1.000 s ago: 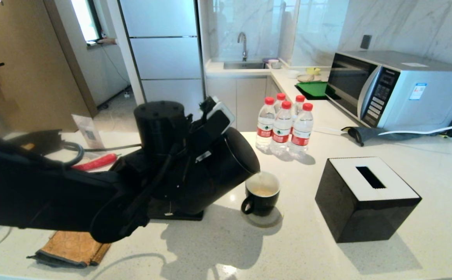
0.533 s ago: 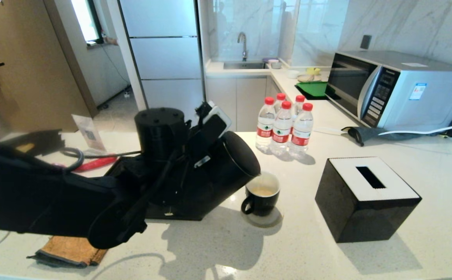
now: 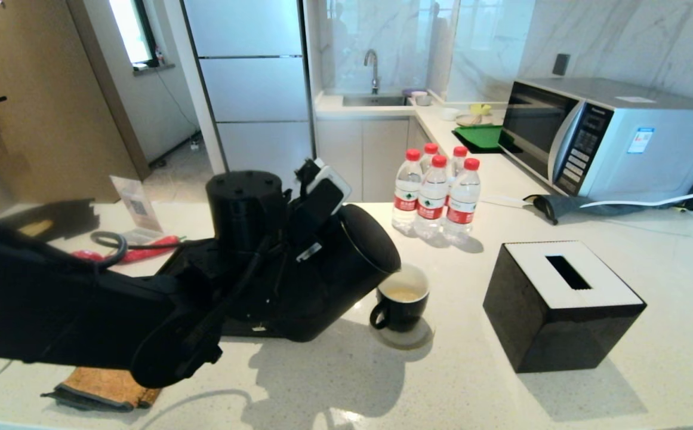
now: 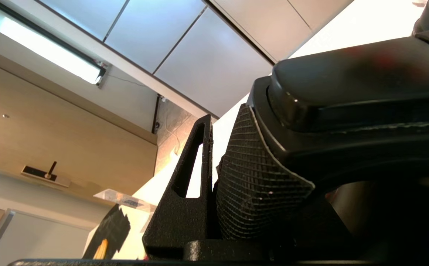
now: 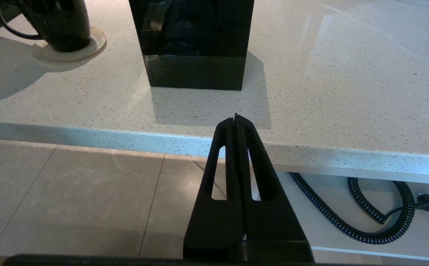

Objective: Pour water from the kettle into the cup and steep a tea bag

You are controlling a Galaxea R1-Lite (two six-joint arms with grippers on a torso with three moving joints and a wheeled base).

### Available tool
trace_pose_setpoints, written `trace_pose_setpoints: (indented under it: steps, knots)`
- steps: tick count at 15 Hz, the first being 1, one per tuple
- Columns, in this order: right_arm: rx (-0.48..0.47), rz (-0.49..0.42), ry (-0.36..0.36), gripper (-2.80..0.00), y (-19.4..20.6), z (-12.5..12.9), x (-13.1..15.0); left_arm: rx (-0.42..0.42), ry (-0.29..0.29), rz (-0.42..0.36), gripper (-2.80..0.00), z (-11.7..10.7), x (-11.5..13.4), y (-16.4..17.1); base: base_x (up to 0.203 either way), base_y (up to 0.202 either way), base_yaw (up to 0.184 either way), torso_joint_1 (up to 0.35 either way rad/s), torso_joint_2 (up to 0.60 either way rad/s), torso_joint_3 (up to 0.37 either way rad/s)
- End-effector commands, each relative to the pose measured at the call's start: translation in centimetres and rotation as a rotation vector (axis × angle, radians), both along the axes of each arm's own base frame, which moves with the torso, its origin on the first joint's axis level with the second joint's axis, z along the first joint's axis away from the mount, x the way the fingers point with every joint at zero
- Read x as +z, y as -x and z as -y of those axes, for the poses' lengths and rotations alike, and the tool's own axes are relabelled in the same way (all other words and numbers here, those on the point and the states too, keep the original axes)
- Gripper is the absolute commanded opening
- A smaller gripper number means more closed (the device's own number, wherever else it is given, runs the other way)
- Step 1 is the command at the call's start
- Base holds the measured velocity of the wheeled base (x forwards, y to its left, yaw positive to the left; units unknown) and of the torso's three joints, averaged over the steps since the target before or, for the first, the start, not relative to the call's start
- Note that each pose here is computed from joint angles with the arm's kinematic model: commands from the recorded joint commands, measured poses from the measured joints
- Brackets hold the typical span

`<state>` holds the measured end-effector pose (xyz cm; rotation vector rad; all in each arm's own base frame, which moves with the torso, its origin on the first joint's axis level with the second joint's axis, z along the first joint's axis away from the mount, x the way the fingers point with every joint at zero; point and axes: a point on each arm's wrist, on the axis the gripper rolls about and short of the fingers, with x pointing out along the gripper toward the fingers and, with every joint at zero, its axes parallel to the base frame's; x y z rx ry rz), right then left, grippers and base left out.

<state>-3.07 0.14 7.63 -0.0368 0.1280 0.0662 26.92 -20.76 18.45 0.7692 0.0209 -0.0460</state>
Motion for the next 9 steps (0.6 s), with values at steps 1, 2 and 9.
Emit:
trace_pose_setpoints:
  steps: [1,2,9]
  knots:
    - [0.001,-0.003,0.000,-2.80,0.0,0.0,0.0,0.004,0.005,0.011,-2.80,0.0,0.3,0.0,0.000,0.000,0.000,0.000,0.00,0.000]
    - [0.001,-0.003,0.000,-2.80,0.0,0.0,0.0,0.005,0.015,0.024,-2.80,-0.1,0.5,0.0,0.000,0.000,0.000,0.000,0.00,0.000]
    - [0.001,-0.003,0.000,-2.80,0.0,0.0,0.0,0.096,0.191,0.181,-2.80,-1.8,2.4,-0.3,0.000,0.000,0.000,0.000,0.00,0.000]
